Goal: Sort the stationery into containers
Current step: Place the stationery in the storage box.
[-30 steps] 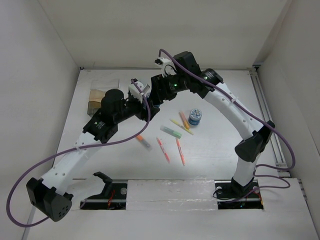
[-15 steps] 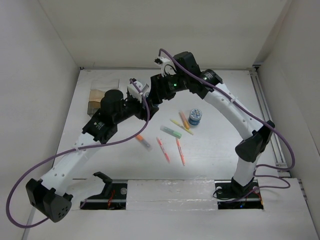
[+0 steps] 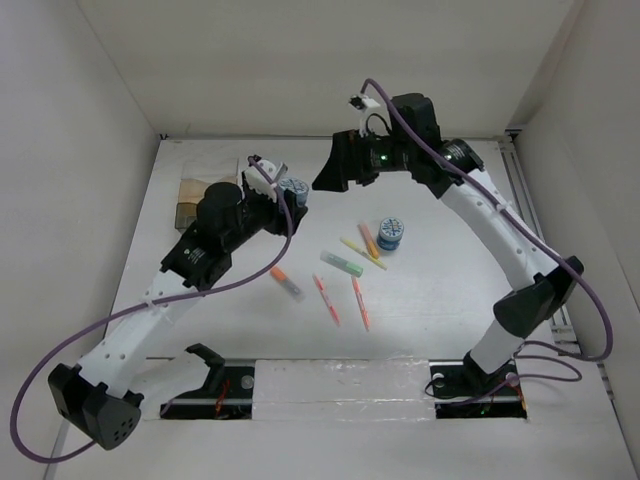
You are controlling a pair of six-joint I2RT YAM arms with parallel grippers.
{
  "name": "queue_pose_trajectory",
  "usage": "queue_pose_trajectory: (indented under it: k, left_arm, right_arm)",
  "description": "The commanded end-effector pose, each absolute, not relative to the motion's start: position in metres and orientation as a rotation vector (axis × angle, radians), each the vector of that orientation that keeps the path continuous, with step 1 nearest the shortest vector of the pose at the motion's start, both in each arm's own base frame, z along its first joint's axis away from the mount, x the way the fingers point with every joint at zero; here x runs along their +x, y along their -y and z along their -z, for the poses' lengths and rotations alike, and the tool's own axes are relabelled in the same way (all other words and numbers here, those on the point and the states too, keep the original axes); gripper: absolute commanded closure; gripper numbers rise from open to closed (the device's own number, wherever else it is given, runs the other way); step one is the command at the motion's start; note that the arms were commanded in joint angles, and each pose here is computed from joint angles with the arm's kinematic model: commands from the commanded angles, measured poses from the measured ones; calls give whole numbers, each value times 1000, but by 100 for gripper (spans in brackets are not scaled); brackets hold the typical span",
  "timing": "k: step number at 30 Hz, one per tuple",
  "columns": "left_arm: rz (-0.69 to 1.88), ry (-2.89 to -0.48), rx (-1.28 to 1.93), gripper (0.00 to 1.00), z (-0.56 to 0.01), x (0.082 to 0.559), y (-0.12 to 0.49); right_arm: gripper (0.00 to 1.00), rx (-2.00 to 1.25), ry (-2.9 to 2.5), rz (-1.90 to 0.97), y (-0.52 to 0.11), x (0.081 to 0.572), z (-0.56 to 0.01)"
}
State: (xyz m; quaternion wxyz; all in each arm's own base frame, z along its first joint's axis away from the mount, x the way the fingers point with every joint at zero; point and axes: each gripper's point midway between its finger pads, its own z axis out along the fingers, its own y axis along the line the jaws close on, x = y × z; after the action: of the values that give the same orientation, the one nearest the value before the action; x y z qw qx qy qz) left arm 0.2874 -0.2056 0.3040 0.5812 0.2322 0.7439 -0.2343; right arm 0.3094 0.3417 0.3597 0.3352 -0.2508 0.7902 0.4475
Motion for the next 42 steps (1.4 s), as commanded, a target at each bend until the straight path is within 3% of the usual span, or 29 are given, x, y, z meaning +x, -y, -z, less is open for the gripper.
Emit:
queue_pose_trajectory:
  k: [1, 5, 13, 18, 25, 31, 42]
  left_arm:
    - [435, -1679, 374, 100, -325, 314, 188]
    - [232, -1712, 146, 100, -327, 357, 153]
    - [-74, -1649, -160, 100, -347, 451, 76]
    - [-56, -1606, -253, 100, -343, 519, 19]
    - [-89, -1435, -270, 100, -344, 546, -43]
    - [-71, -1480, -214, 100, -320, 576, -82]
    - [-32, -1481, -9, 100, -279, 614, -78]
  right_arm:
    - [0, -530, -1977, -1073, -310, 328, -384]
    - [0, -388, -1925, -1020, -264, 340, -384]
    - [0, -330, -1953, -998, -239, 304, -335]
    - [0, -324, -1920, -1107, -250, 269, -317]
    - [0, -413, -1974, -1157, -278, 231, -275]
    - [0, -502, -1972, -1230, -299, 205, -260]
    - [0, -524, -1943, -1264, -323, 186, -243]
